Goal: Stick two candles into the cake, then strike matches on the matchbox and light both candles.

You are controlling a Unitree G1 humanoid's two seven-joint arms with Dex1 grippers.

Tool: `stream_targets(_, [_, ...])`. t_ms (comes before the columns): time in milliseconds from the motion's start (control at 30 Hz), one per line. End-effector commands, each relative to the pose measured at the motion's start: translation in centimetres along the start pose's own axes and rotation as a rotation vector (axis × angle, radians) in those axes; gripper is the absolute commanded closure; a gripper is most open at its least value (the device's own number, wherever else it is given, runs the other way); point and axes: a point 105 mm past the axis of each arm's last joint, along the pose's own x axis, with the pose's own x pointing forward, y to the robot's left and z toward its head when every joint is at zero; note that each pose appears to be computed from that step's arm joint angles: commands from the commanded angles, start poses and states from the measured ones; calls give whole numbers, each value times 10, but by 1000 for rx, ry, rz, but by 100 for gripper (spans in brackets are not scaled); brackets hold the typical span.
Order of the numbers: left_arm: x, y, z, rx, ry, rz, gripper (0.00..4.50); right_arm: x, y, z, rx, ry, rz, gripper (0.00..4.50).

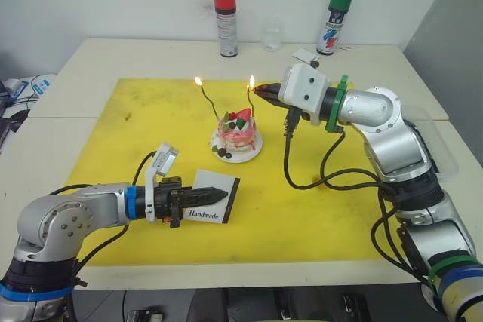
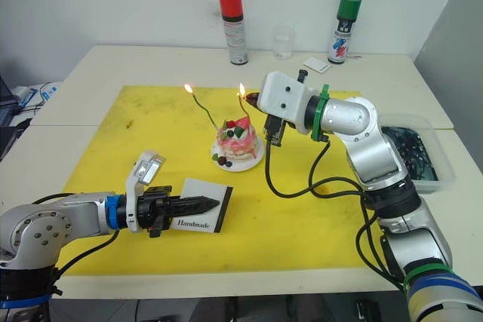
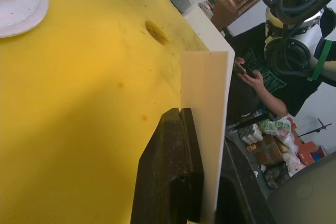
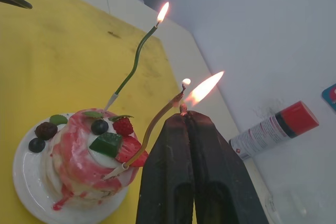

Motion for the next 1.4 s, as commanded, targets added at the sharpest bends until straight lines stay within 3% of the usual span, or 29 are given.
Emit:
stream_targets(33, [3,-8,7,43,-6,-29,450,-2,-3,11,-47,-33,-7,447])
stream_targets(333, [5,-7,7,42,-7,-30,450,-10,-4,10,-47,-22,-10,447])
stream_targets(500, [8,-7,8,30,-20,-42,450,-35,-17,-5,-16,56,-80,447])
stream_targets(700, [18,-7,4,13,-40,-54,450,-102,-42,-51,149,273,-334,447])
stream_targets(867, [29,-2,-1,-1,-58,-35,450,-185,-57,-98,405,444,-696,447])
stream_targets(967, [34,1,-5,-3,-60,-19,450,-218,-45,-119,449,552,-775,447])
stream_targets(1133, [40,7,-5,21,-71,26,450,-234,-18,-150,541,697,-826,447])
stream_targets(1267, [43,9,-6,20,-91,38,450,-246,-22,-166,523,748,-919,355])
stream_targets(1400, [44,10,-7,13,-96,53,450,-245,-24,-168,536,731,-950,208])
